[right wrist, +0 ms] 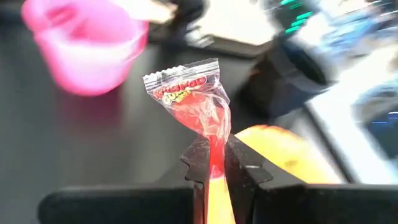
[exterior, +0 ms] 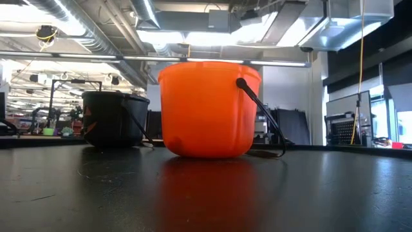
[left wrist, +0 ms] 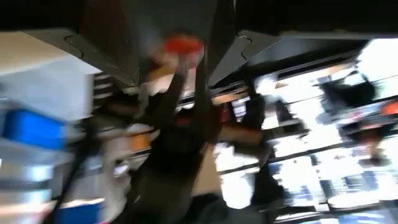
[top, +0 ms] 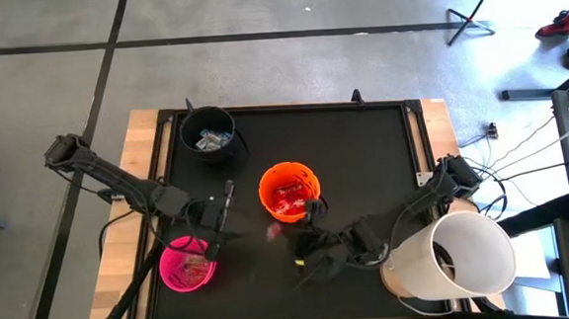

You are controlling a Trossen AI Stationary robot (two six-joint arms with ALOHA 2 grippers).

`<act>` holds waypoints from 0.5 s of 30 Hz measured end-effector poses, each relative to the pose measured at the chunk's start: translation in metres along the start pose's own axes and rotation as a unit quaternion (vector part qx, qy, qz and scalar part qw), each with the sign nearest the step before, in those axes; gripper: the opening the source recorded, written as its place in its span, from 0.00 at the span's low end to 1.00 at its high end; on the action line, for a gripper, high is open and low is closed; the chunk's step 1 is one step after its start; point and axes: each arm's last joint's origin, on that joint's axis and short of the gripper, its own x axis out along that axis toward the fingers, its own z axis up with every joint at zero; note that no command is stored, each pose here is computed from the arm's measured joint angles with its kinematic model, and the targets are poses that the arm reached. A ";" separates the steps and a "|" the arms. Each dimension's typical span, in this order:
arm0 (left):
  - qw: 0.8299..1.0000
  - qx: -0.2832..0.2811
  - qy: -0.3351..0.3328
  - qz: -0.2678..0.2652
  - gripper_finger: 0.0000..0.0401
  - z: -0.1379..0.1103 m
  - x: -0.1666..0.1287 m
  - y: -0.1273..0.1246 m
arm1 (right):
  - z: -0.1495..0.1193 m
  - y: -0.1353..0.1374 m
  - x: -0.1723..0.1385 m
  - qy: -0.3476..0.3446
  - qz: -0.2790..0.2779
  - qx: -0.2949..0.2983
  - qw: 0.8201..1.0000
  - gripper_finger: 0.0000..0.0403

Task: Sort candy
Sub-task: Put the transparent candy into the pink bucket

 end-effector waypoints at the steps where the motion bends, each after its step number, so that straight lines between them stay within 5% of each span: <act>1: 1.000 0.004 0.004 0.022 0.45 -0.001 0.001 0.001 | 0.006 -0.005 -0.001 -0.010 -0.024 0.003 1.000 0.09; 6: 0.983 -0.099 -0.017 0.155 0.45 0.003 0.000 0.010 | 0.021 -0.022 0.001 -0.039 -0.117 0.031 0.992 0.09; 15: 0.972 -0.150 -0.039 0.175 0.45 0.004 0.002 0.014 | 0.025 -0.042 0.019 -0.035 -0.129 0.059 0.989 0.09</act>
